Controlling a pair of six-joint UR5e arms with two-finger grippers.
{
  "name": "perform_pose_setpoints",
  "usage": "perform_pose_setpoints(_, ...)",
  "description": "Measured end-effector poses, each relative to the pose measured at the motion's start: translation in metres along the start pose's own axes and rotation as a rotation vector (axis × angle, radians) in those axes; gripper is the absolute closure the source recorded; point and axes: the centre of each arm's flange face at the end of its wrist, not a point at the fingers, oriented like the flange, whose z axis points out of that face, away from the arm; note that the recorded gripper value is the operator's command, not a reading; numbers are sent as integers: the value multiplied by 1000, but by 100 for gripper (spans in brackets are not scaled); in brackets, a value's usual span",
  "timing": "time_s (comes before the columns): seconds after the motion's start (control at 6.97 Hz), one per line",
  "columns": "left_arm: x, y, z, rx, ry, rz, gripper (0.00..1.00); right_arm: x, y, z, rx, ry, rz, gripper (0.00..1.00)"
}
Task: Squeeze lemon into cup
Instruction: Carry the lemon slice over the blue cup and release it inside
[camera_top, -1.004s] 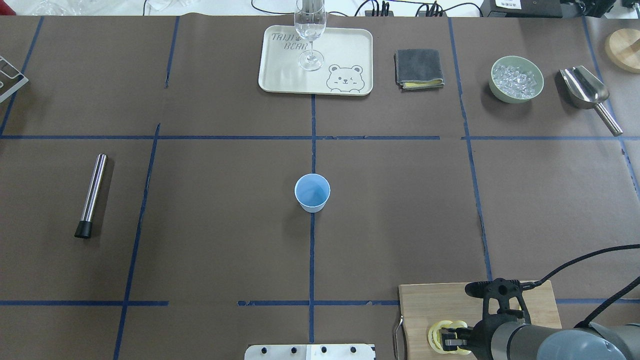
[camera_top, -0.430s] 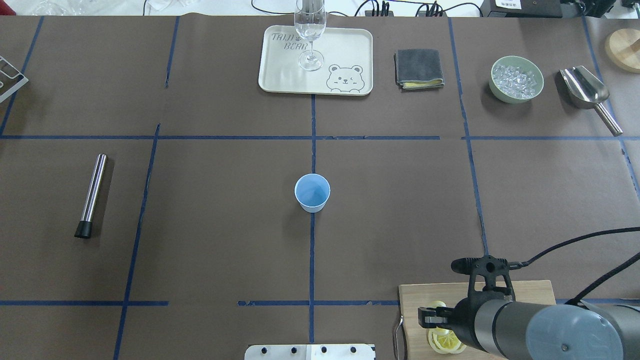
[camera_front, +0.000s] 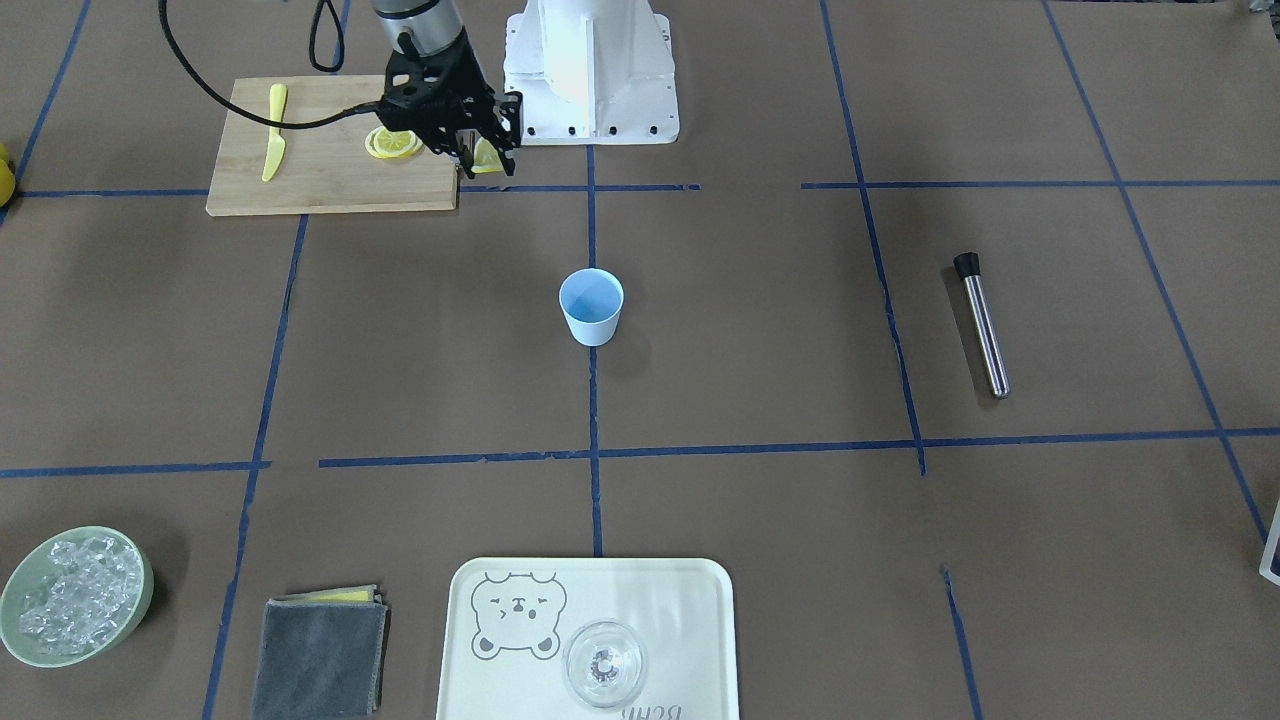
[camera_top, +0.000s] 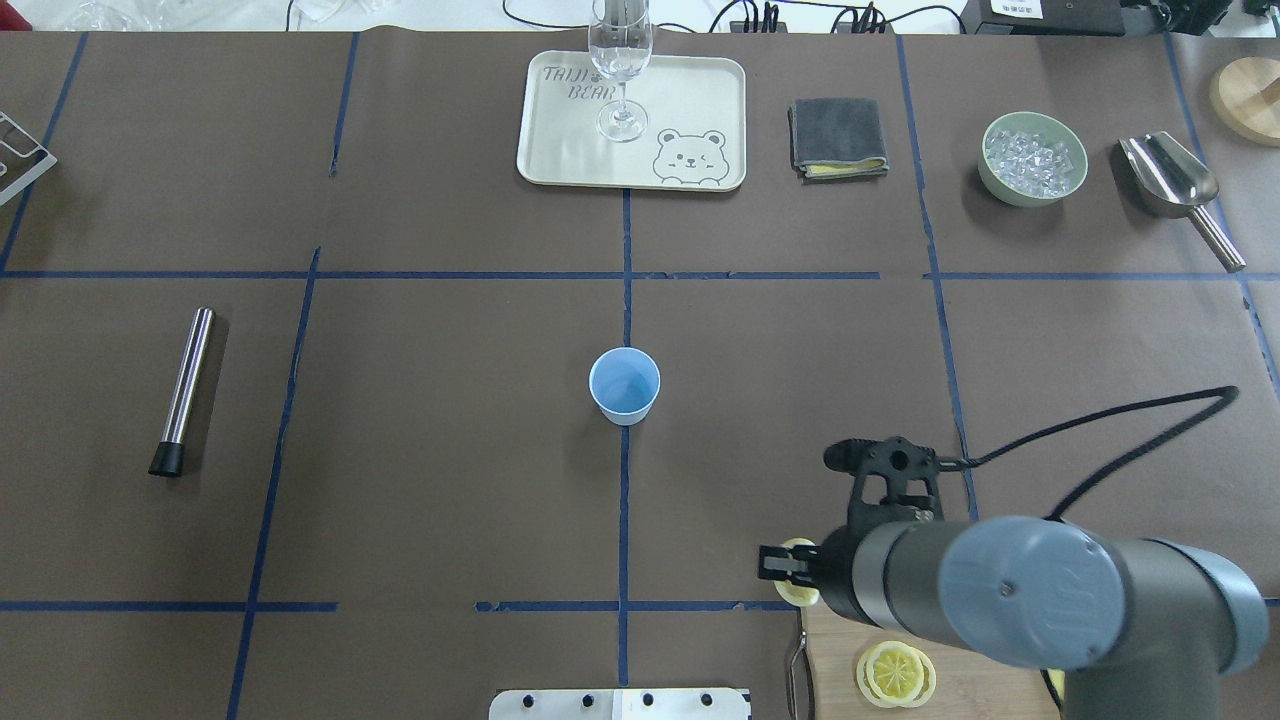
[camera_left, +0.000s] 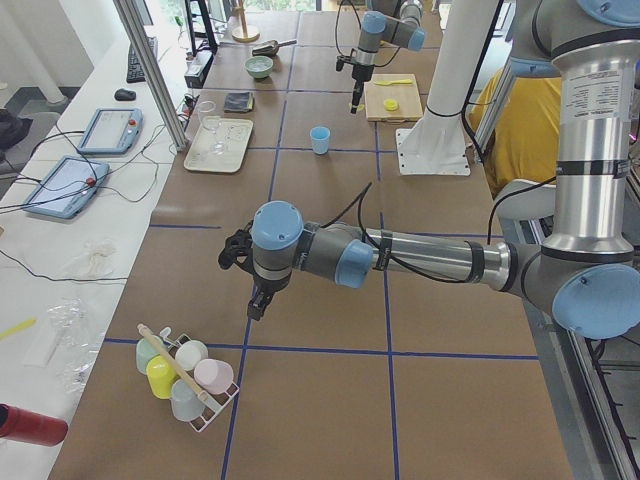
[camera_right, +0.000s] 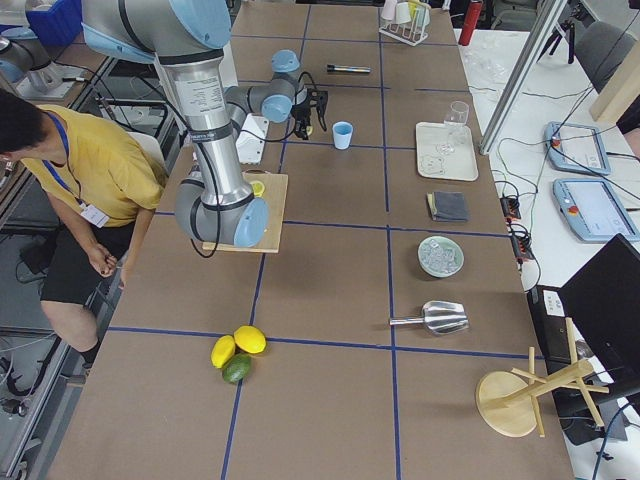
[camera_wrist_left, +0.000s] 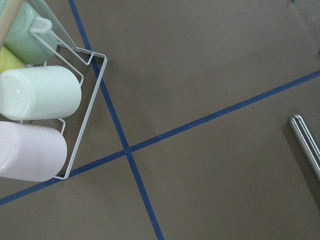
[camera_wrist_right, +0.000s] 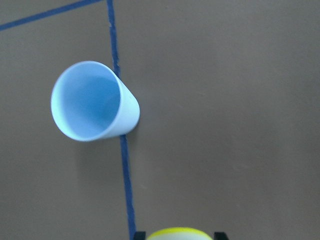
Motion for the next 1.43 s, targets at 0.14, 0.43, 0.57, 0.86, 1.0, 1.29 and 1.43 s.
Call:
perform_pose_setpoints(0.14,0,0,0,1,0,1,0,-28,-25,7,24,-1,26,43)
perform_pose_setpoints(0.43,2,0,-2,3,0,4,0,-77,-64,29,58,21,63,43)
perform_pose_setpoints(0.57,4,2,-3,5,0,6,0,-89,-76,38,68,31,73,43)
perform_pose_setpoints(0.86,6,3,-5,8,0,8,0,-96,-87,52,70,26,80,41)
perform_pose_setpoints(1.0,6,3,-5,8,0,9,0,-92,-87,56,53,27,81,41)
perform_pose_setpoints(1.29,7,3,-6,9,0,9,0,-80,-83,61,23,35,82,27)
perform_pose_setpoints(1.43,7,3,-6,9,0,9,0,-78,-83,62,18,37,82,20)
